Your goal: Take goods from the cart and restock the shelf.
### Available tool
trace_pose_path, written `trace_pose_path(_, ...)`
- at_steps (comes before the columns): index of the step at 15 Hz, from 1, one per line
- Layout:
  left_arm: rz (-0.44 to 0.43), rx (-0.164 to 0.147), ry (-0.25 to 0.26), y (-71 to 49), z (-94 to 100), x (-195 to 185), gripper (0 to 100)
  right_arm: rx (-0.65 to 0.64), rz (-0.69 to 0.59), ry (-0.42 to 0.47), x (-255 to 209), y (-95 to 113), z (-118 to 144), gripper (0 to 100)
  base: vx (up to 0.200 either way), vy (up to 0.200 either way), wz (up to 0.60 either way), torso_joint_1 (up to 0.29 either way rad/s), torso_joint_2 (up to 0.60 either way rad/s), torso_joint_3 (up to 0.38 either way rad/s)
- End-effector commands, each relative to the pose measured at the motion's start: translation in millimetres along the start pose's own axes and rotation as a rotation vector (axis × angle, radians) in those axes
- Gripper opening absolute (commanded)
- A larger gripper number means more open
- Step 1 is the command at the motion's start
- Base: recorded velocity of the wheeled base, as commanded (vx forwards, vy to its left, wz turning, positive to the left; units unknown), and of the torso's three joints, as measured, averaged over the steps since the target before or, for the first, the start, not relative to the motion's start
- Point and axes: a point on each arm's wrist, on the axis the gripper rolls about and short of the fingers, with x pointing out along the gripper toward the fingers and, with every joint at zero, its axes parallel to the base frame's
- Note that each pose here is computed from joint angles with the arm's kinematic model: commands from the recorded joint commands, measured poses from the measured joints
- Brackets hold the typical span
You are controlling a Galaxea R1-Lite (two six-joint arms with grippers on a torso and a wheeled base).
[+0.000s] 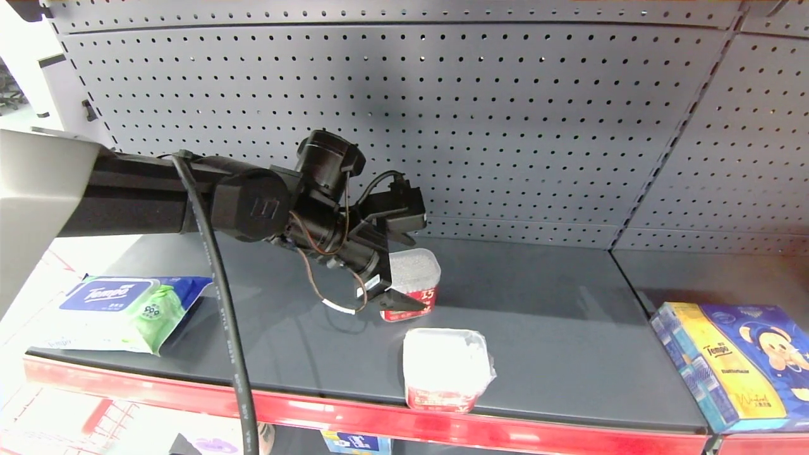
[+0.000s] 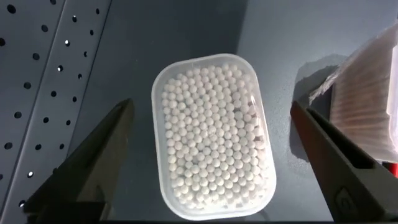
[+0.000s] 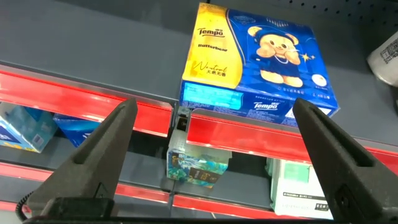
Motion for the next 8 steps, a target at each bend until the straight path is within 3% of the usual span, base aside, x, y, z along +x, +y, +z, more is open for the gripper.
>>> trace_pose_path(1,0.018,-0.008,0.004,2.8,-2.9,-7.7,100,-0.001,0.000,0.000,0.0,-0.1,0.5,100,0.000,0.000,0.00,0.000,0.00,0.000)
trace_pose_path(4,0.027,-0.039,0.030,7.1,-11.0,-20.9,100,-0.002,0.000,0.001,0.1,0.0,0.1,100,0.000,0.000,0.00,0.000,0.00,0.000)
trace_pose_path(8,0.035,-0.045,0.056,10.5,-20.5,-30.3,100,0.000,0.000,0.001,0.1,0.0,0.1,100,0.000,0.000,0.00,0.000,0.00,0.000)
